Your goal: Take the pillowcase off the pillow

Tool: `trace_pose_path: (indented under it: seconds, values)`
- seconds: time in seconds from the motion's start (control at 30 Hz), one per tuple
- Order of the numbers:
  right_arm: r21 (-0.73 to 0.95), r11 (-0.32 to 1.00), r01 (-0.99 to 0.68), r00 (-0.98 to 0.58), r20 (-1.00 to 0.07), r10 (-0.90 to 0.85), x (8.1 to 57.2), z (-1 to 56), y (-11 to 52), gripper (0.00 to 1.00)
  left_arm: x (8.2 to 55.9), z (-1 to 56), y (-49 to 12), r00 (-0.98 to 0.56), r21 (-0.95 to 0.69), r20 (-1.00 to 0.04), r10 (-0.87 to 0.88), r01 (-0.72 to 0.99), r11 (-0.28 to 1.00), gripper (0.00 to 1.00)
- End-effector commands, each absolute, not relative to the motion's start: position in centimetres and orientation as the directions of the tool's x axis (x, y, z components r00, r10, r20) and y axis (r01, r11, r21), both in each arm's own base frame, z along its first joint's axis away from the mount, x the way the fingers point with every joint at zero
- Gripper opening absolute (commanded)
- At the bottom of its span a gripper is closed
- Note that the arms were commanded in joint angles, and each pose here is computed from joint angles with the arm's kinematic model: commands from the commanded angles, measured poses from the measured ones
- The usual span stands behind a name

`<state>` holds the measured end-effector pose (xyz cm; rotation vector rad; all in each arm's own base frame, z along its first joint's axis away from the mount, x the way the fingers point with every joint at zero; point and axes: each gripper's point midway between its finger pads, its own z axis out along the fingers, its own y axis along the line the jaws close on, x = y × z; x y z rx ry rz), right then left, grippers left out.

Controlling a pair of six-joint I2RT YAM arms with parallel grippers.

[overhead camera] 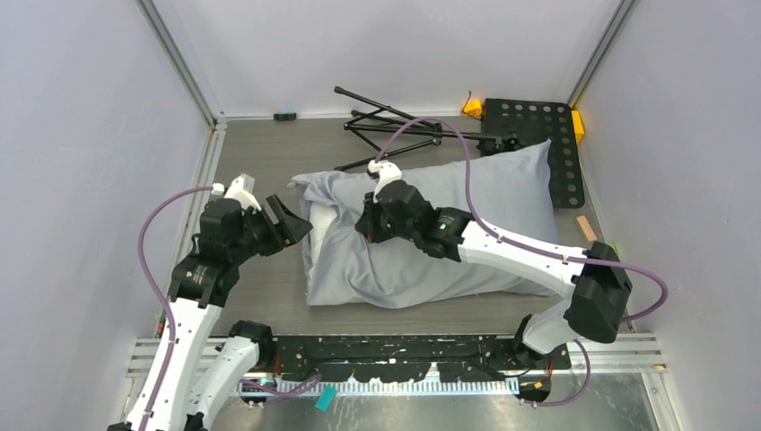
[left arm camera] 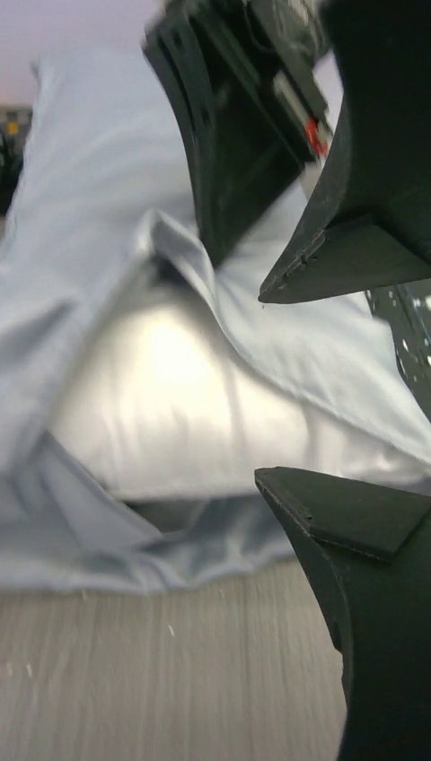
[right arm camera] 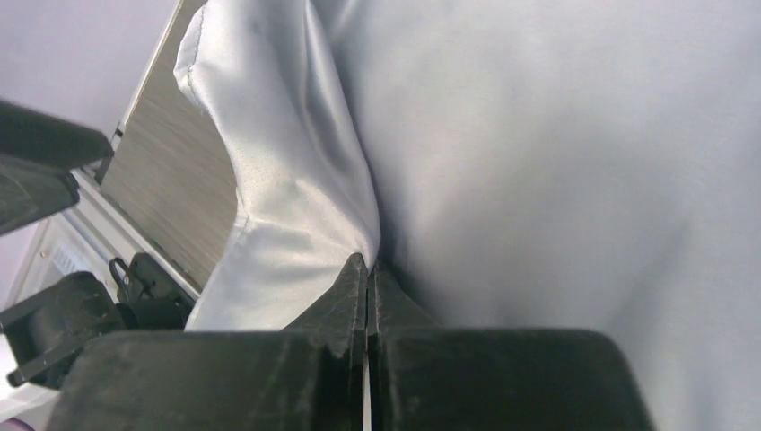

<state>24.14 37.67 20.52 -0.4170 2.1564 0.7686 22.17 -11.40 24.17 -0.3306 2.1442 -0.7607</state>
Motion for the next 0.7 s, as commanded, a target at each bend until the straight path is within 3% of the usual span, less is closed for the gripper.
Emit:
trace_pose_path:
  seconds: [0.0, 0.13, 0.23, 0.33, 0.47, 0.57, 0.67]
  values:
    - [0.467, 0.743, -0.479, -0.632, -0.771, 0.078, 26.0, 23.0, 36.0, 0.00, 20.9, 20.8, -8.1, -0.661, -0.461, -0.630, -0.406, -0.103, 0.882, 0.68]
    - [0.491, 0.718, -0.493, -0.643, -0.761, 0.080, 26.1, 23.5, 35.6, 0.00, 20.6, 19.6, -11.3, -0.731, -0.572, -0.556, -0.396, -0.010, 0.820, 0.66]
    - [0.495, 0.689, -0.529, -0.658, -0.752, 0.035, 25.3, 23.7, 35.9, 0.00, 20.8, 19.3, -14.4, -0.774, -0.686, -0.501, -0.388, 0.082, 0.723, 0.77]
    - [0.504, 0.668, -0.547, -0.669, -0.743, 0.011, 24.6, 23.9, 36.1, 0.00, 21.6, 17.4, -14.6, -0.786, -0.701, -0.460, -0.412, 0.036, 0.713, 0.91]
    - [0.524, 0.636, -0.567, -0.691, -0.723, -0.020, 23.5, 23.8, 36.3, 0.00, 22.9, 16.1, -15.6, -0.804, -0.737, -0.415, -0.426, 0.023, 0.676, 0.93]
    - [0.535, 0.614, -0.580, -0.710, -0.701, -0.060, 22.6, 23.5, 36.6, 0.00, 23.5, 16.0, -17.0, -0.824, -0.790, -0.373, -0.427, 0.041, 0.611, 0.80]
    - [0.541, 0.602, -0.588, -0.731, -0.674, -0.108, 21.6, 23.0, 36.5, 0.10, 24.3, 16.5, -16.9, -0.816, -0.771, -0.408, -0.409, 0.068, 0.633, 0.42]
